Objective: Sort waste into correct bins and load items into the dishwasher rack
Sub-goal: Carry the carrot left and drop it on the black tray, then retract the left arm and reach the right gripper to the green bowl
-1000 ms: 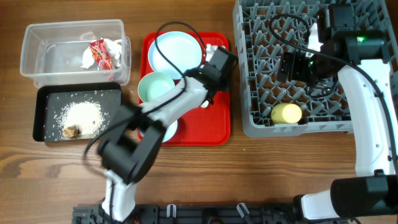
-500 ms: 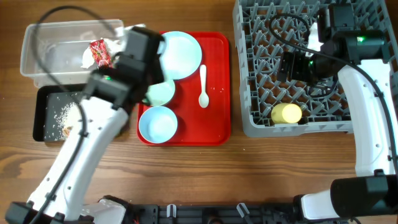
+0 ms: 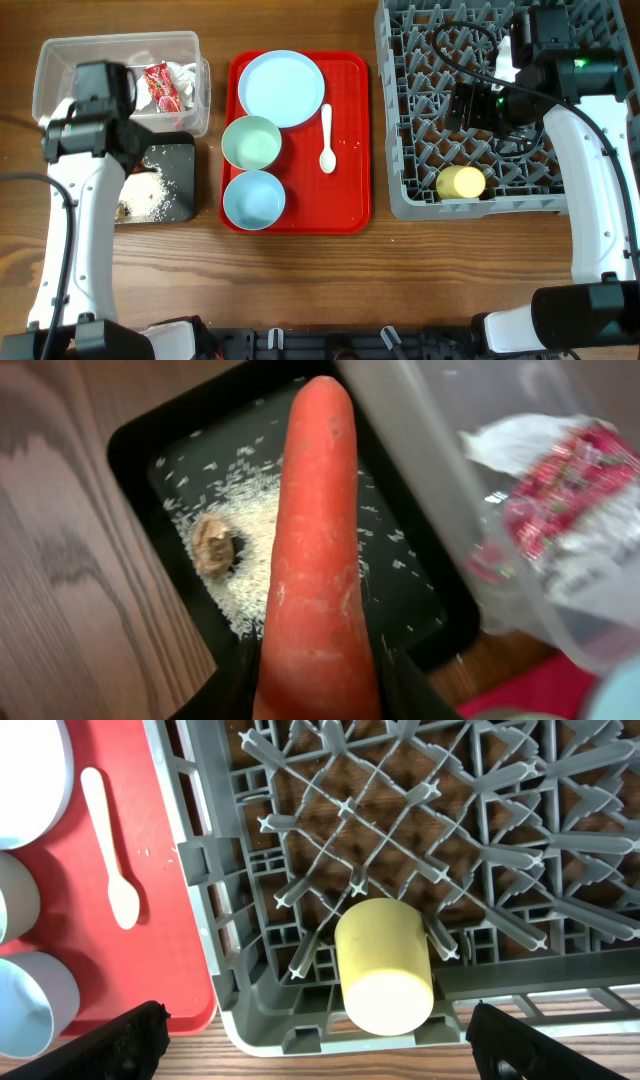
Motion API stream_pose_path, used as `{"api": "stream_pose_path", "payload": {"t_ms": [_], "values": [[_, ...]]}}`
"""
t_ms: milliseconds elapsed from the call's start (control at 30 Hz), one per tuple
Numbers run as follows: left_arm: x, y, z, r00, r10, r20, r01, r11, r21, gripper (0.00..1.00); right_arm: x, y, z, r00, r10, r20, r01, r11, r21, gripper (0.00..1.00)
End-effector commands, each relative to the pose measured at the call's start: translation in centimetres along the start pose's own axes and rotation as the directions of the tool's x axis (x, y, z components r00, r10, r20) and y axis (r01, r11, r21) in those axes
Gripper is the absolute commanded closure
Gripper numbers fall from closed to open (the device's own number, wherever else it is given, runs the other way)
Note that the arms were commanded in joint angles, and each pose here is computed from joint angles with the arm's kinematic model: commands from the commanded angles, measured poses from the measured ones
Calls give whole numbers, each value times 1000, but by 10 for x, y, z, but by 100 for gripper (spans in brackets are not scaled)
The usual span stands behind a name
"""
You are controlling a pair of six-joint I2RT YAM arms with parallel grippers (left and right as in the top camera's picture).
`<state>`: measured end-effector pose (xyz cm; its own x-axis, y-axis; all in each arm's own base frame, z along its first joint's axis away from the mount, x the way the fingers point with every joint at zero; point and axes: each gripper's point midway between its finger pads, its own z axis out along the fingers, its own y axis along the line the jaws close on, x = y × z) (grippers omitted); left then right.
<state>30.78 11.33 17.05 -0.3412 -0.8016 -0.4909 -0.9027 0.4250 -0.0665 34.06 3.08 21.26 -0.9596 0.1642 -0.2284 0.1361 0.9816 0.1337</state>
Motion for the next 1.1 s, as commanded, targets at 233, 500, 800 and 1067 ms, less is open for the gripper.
{"api": "stream_pose_path", "payload": {"t_ms": [233, 500, 800, 1067], "values": [[41, 29, 83, 985, -175, 5, 175, 984, -29, 82, 0, 5, -11, 1000, -18, 21, 18, 1000, -16, 1], [45, 24, 108, 972, -221, 77, 217, 974, 63, 73, 1, 4, -10, 1000, -17, 15, 17, 1000, -14, 1], [48, 26, 115, 974, -211, 79, 209, 977, 35, 40, 3, 4, -10, 999, -35, 9, 36, 999, -13, 1], [-9, -34, 31, 973, 35, 226, -109, 939, 325, 13, 3, 4, -10, 999, -33, 6, 33, 999, -13, 1]]}}
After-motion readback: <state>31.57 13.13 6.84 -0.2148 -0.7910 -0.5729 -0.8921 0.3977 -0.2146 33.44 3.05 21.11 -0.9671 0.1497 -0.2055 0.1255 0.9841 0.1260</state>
